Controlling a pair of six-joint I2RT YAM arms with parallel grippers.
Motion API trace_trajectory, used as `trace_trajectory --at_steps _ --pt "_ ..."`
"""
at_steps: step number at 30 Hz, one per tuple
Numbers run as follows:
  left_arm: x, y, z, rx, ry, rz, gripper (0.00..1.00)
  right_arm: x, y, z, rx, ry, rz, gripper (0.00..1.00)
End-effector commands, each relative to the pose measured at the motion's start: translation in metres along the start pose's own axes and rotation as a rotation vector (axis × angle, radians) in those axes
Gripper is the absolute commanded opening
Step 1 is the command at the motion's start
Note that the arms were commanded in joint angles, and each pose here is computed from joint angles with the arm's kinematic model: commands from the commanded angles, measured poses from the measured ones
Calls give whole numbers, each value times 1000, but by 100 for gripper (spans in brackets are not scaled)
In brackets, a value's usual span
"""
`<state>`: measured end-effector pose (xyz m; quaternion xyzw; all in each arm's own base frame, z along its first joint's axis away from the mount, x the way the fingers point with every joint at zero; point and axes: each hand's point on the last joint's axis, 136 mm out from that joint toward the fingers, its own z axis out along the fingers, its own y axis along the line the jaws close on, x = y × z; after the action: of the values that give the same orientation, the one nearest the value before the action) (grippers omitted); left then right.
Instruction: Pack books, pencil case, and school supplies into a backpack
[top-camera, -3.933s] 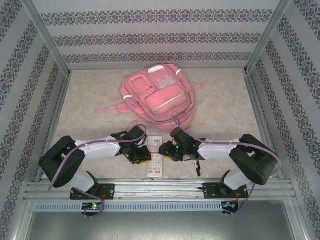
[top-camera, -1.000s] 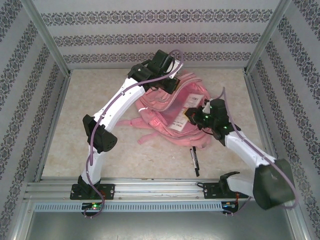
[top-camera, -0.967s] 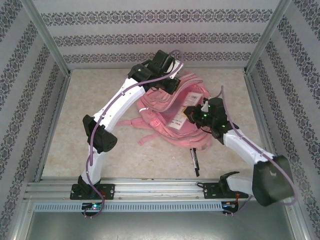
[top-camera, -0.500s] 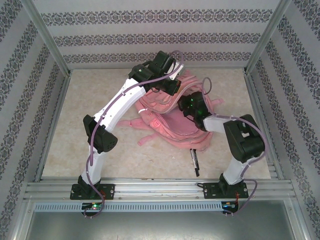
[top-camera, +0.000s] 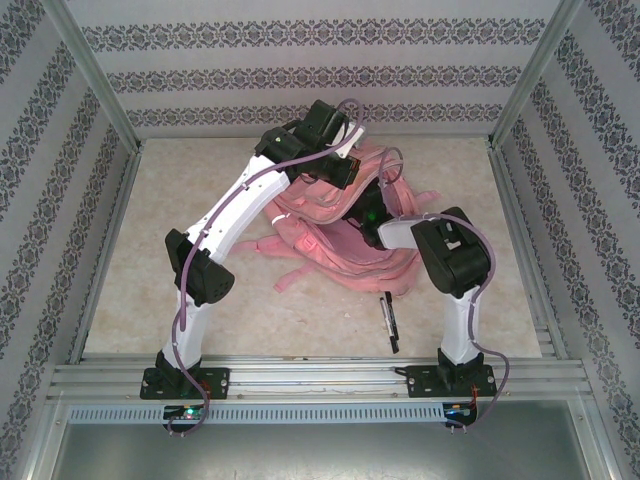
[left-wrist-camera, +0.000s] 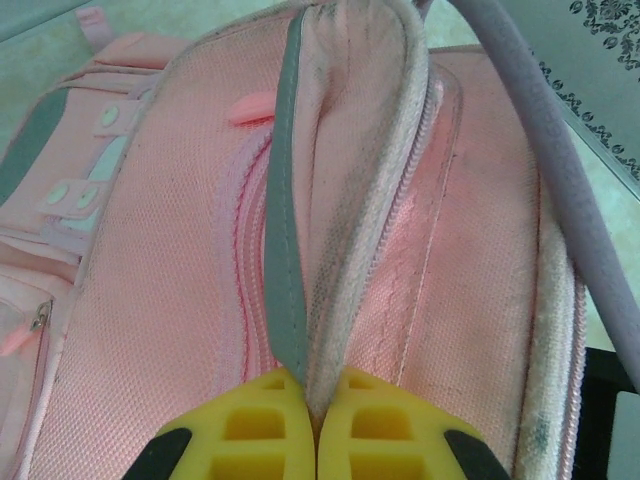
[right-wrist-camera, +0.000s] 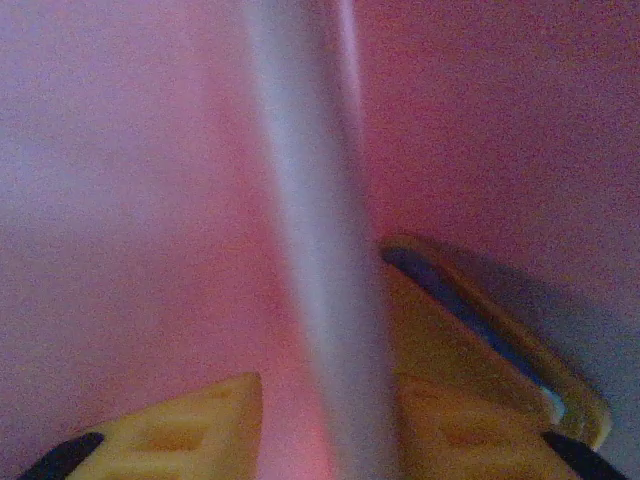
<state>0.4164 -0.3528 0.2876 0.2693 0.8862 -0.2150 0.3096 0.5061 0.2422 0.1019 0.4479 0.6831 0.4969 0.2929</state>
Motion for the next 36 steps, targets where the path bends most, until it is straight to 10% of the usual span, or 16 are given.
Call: trace_trajectory --at_steps 1,7,22,34,36 --pt "-46 -15 -47 29 -190 52 0 -1 0 5 17 -30 -5 45" --pt "-41 2 -34 -14 -161 35 0 9 -11 -17 146 -8 -15 60" --pt "-33 12 -22 -17 -141 34 0 28 -20 -69 243 92 -108 60" --pt "-14 12 -7 9 -107 63 0 10 -35 -232 429 115 -657 70" --pt "-9 18 -2 -13 -102 68 0 15 -35 -247 435 183 -776 98"
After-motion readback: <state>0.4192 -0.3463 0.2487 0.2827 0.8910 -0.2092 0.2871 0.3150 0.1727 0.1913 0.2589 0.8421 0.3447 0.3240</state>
